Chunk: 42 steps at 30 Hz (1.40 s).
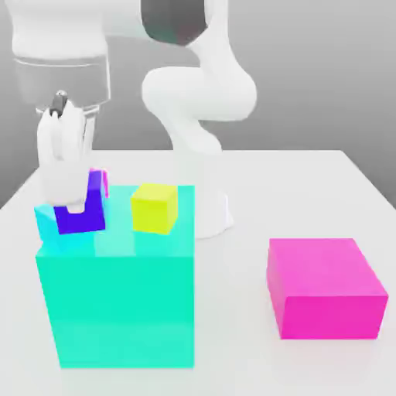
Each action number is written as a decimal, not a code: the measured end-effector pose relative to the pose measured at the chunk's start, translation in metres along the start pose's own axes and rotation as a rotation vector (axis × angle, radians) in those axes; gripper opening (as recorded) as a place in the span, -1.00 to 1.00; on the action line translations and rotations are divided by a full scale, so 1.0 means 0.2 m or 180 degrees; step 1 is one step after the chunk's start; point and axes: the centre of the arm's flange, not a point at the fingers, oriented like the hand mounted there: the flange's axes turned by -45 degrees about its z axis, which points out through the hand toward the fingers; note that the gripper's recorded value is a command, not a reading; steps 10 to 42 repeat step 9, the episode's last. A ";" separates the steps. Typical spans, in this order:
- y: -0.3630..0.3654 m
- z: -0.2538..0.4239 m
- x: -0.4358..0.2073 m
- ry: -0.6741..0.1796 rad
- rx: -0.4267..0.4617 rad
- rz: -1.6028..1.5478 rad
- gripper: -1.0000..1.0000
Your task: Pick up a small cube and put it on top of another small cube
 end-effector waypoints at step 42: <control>0.14 0.20 0.10 -0.0079 0.0059 0.0474 1.00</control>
